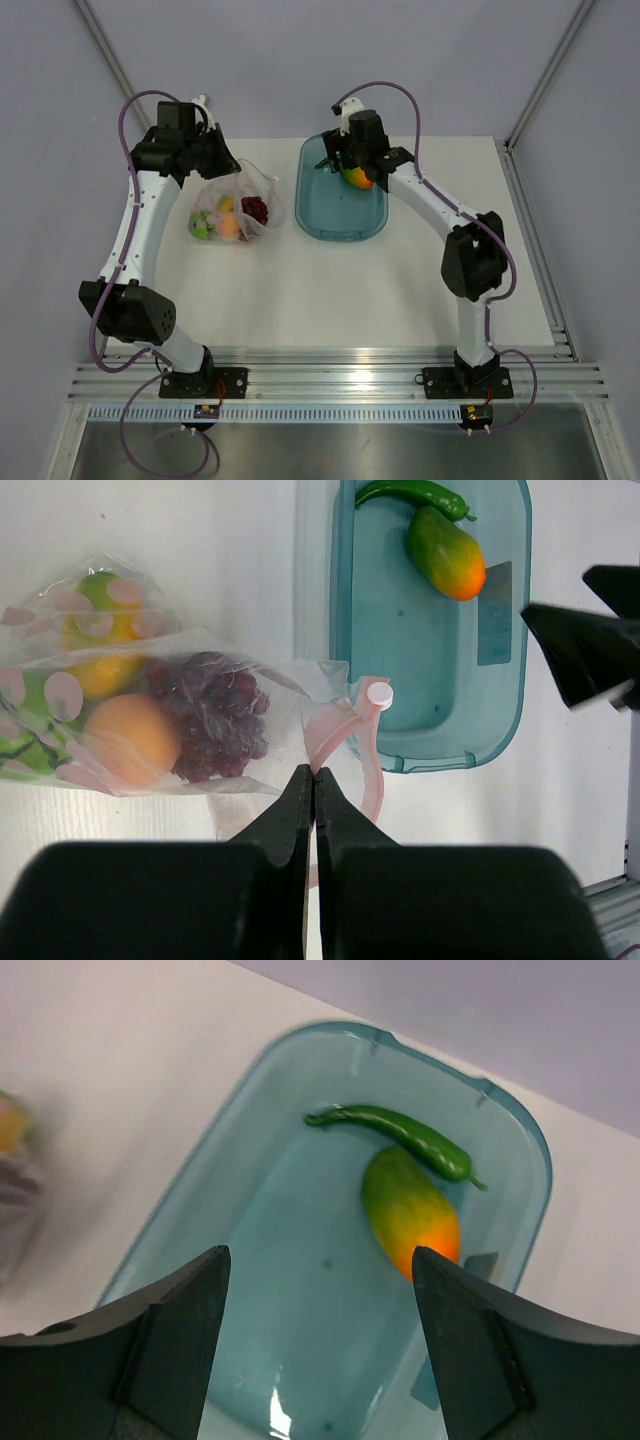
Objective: Place the food in the zip-top bag and seal the zipper
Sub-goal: Pick up the fake fruit from the bin.
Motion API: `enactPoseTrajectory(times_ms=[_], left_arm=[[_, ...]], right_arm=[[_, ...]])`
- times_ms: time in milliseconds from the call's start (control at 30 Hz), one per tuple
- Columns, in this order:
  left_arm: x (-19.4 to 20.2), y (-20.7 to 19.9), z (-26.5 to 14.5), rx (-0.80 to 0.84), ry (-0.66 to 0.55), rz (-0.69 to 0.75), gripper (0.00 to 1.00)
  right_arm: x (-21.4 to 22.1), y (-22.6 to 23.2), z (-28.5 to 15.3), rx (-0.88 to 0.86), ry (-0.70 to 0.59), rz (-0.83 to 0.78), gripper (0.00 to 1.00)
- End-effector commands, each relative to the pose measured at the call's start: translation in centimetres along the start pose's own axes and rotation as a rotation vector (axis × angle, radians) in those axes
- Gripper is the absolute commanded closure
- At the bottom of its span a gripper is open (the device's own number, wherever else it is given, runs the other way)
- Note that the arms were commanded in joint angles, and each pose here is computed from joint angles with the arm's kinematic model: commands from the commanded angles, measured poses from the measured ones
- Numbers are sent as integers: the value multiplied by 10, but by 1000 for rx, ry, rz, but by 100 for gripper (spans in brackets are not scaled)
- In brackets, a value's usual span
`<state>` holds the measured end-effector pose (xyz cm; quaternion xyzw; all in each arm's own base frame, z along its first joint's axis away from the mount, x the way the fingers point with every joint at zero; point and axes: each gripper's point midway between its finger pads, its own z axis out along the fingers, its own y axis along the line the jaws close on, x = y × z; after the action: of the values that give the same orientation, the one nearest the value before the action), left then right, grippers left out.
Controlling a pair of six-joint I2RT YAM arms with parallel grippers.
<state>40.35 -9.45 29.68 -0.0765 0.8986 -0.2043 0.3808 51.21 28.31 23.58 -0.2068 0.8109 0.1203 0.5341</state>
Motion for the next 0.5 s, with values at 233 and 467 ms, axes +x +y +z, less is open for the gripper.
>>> enactPoseTrajectory(times_ms=[233,467], left_arm=[[-16,-12,-16,45,-77,17,100],[-17,-11,-15,39,-75,22,100]], right_arm=[[65,-71,50,315,289,-264,5],[98,-85,89,305,348,-419,1]])
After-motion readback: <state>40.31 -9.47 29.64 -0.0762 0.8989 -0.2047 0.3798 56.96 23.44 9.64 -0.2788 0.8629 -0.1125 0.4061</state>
